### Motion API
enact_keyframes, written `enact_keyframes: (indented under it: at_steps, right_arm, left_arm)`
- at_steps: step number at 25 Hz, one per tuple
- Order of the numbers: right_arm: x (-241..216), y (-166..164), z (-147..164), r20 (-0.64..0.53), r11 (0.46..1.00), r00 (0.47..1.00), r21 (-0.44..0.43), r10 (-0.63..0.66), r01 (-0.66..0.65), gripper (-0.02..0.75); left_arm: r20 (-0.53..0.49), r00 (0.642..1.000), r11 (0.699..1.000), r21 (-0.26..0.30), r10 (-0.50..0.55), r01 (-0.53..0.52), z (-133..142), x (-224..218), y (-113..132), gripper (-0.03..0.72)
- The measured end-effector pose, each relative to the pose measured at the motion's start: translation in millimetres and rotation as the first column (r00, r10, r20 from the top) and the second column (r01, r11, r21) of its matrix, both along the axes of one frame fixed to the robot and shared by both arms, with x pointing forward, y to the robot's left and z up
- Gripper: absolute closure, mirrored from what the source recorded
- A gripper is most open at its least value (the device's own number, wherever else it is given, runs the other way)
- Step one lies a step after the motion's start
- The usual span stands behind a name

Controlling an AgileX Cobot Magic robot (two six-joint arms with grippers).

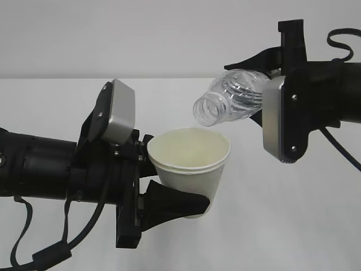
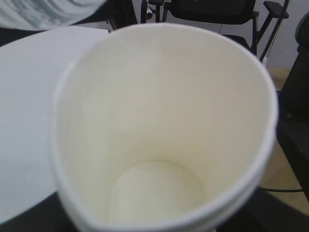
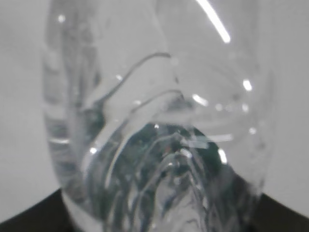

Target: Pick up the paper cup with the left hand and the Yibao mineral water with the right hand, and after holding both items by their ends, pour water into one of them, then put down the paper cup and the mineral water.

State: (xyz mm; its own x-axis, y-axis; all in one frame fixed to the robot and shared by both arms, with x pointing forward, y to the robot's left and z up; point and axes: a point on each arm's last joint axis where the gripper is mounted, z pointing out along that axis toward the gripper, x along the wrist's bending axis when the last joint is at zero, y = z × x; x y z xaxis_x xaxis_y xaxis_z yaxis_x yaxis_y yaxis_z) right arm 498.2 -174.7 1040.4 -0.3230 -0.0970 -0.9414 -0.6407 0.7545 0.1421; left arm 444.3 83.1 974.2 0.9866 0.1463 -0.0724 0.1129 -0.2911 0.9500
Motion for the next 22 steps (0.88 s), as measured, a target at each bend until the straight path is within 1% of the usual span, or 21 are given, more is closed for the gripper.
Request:
enact_keyframes:
  at_steps: [15,22]
  right_arm:
    - [0.0,0.0,0.1,0.044,0.999,0.999,-0.048,0.021,-0.019,0.321]
    - [2.7,0.9,6.2,0.071,0.999,0.997,-0.05,0.025,-0.022,0.321]
  left_arm:
    - [0.01,1.0,1.0,0.015,-0.022,0.022,-1.1,-1.9,-0.2,0.258]
    - [0.011,1.0,1.0,0.016,-0.024,0.024,-1.3,-2.0,-0.2,0.258]
